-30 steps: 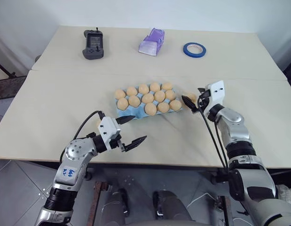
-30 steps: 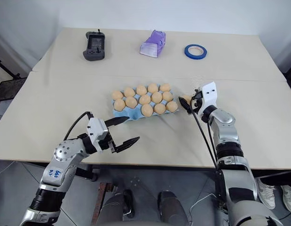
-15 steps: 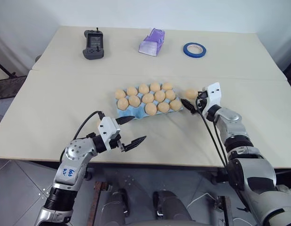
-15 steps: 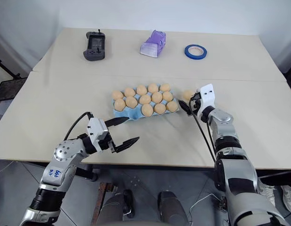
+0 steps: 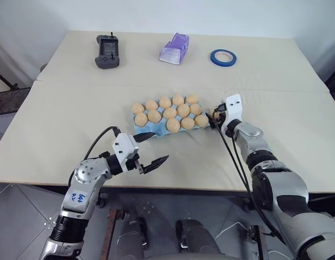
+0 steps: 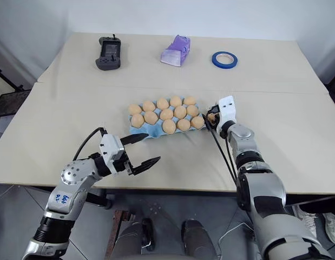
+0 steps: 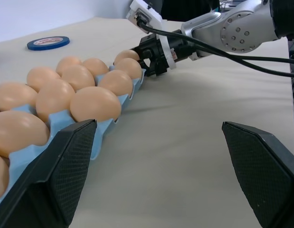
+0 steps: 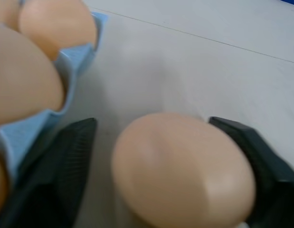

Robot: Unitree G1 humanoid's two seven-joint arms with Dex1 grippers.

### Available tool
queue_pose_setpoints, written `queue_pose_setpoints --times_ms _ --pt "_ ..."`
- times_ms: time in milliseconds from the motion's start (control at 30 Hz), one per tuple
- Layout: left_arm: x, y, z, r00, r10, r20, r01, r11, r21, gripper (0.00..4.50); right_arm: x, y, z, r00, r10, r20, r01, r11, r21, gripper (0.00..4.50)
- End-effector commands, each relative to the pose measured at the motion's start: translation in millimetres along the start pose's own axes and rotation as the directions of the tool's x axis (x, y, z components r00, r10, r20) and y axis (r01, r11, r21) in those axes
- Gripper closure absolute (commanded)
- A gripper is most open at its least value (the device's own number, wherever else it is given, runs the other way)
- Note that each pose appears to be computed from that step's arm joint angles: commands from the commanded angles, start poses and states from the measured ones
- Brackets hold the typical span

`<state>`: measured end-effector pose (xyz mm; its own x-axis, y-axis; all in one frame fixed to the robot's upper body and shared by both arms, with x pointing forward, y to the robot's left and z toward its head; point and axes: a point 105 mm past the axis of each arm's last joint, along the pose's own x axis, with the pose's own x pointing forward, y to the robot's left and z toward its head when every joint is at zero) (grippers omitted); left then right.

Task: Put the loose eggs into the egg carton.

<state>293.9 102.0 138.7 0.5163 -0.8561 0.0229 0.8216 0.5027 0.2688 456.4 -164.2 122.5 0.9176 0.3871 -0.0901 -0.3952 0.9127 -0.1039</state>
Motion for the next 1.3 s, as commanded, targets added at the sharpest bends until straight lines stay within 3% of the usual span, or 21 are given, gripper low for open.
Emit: queue_pose_setpoints --times_ms 33,100,233,367,533,667,800,1000,1200,1300 --pt "-3.7 3.7 14.0 0.999 0.018 0.037 -0.019 0.999 0.039 0.0 -0.8 -3.5 9.3 0.999 -0.003 0.041 0.004 1.0 -0.011 1.95" --pt "-4.9 3.8 13.8 0.999 0.024 0.034 -0.025 0.999 0.041 0.0 -3.2 -7.9 10.8 0.998 -0.016 0.053 0.016 1.0 -0.013 2.27" --pt "-9.1 3.9 12.5 0.999 0.041 0.027 -0.042 0.998 0.042 0.0 -12.4 -25.1 35.9 0.987 -0.038 0.156 0.05 0.996 -0.072 2.29" --pt "-19.6 8.2 9.3 0.997 0.078 0.009 -0.078 0.996 0.039 0.0 -16.1 -16.7 70.0 0.958 0.082 0.274 -0.057 0.993 -0.099 2.29" --pt "-42.4 15.4 1.0 0.99 0.138 -0.033 -0.137 0.99 0.029 0.0 -16.7 38.9 96.9 0.874 0.355 0.331 -0.31 0.933 -0.182 2.29" --pt "-59.8 18.4 -4.7 0.983 0.172 -0.064 -0.171 0.985 0.022 0.0 -18.8 101.7 93.3 0.808 0.513 0.29 -0.462 0.857 -0.228 2.29" --pt "-71.3 21.3 -8.9 0.975 0.203 -0.087 -0.202 0.979 0.022 0.0 -18.9 140.9 84.6 0.783 0.56 0.27 -0.519 0.828 -0.212 2.29" --pt "-73.2 19.1 -7.4 0.973 0.214 -0.084 -0.213 0.977 0.021 0.0 -7.7 161.9 73.3 0.797 0.551 0.246 -0.513 0.834 -0.203 2.29" --pt "-70.8 16.5 -5.9 0.973 0.219 -0.076 -0.218 0.976 0.02 0.0 -4.4 180.4 71.5 0.775 0.582 0.245 -0.547 0.813 -0.201 0.21" --pt "-71.7 16.8 -4.8 0.971 0.225 -0.074 -0.224 0.974 0.021 0.0 -8.1 184.8 74.9 0.752 0.607 0.257 -0.57 0.795 -0.208 0.05"
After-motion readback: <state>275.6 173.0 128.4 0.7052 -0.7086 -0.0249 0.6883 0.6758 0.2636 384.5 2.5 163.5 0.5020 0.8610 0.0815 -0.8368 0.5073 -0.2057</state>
